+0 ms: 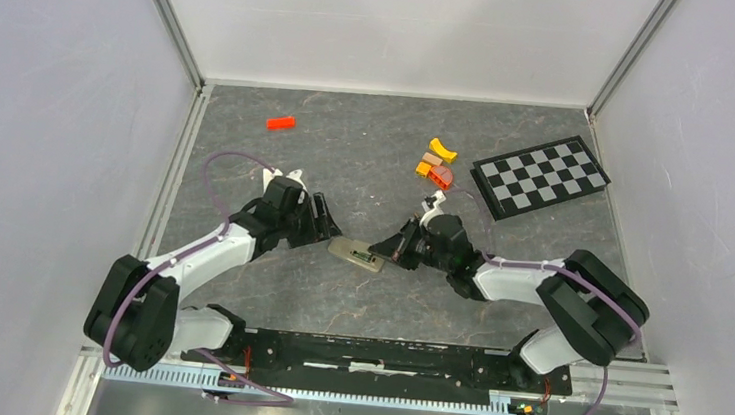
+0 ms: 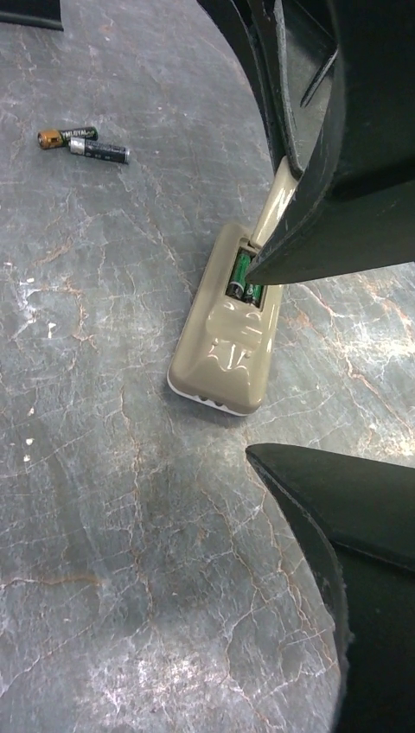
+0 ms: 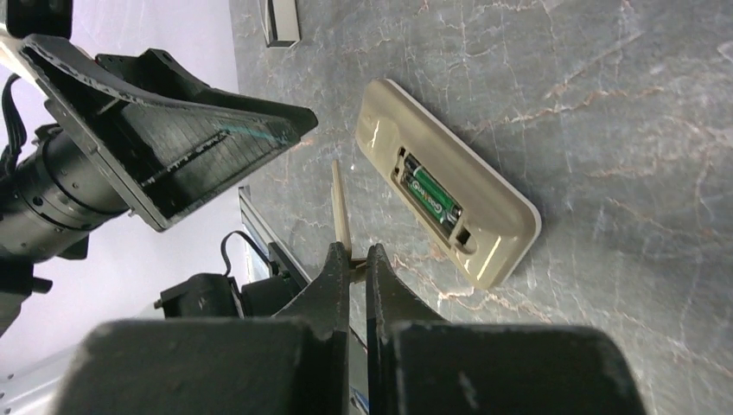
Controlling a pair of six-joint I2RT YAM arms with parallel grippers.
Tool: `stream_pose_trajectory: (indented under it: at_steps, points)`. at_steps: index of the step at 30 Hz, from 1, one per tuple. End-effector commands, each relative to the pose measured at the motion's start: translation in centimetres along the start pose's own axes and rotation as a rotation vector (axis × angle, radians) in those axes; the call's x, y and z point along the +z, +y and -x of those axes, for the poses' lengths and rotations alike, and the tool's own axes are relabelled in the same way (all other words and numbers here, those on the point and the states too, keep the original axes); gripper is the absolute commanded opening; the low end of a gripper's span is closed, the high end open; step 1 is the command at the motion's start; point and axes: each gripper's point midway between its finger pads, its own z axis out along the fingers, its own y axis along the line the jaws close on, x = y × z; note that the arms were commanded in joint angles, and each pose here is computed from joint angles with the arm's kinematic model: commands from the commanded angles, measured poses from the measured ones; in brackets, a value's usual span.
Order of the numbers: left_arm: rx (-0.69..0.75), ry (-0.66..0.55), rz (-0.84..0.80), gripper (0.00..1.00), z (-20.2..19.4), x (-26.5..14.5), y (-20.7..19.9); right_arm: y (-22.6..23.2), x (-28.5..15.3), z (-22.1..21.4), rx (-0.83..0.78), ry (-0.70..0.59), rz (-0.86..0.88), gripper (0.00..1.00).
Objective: Load the batteries into the remote control
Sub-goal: Load the battery cover into the remote control.
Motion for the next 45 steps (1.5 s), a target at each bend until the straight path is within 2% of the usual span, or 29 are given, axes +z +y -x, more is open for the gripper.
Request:
stream_pose_trajectory:
  at_steps: [1, 12, 27, 37, 41, 45]
  points:
    - [0.001, -0.032, 0.0, 0.73, 1.1, 0.7, -0.1, 0.6, 1.3, 0.2, 0.033, 0.02, -0.023, 0.0]
    - [-0.024, -0.02, -0.013, 0.72, 0.4, 1.2, 0.0, -1.9, 2.0, -0.3, 0.056, 0.036, -0.146, 0.0]
    - [-0.027, -0.003, -0.022, 0.71, 0.0, 1.4, 0.0, -3.0, 2.1, 0.1, 0.125, -0.02, -0.173, 0.0]
    - [-0.031, 0.021, -0.036, 0.7, -0.4, 1.8, -0.2, -3.8, 2.4, -1.4, 0.147, 0.043, -0.213, 0.0]
    - [-0.033, 0.028, -0.042, 0.7, -0.5, 1.8, -0.3, -3.6, 2.6, -1.4, 0.124, 0.051, -0.214, 0.09]
    - [-0.032, 0.034, -0.048, 0.7, -0.6, 1.8, -0.4, -3.6, 3.0, -1.6, 0.121, 0.073, -0.211, 0.11]
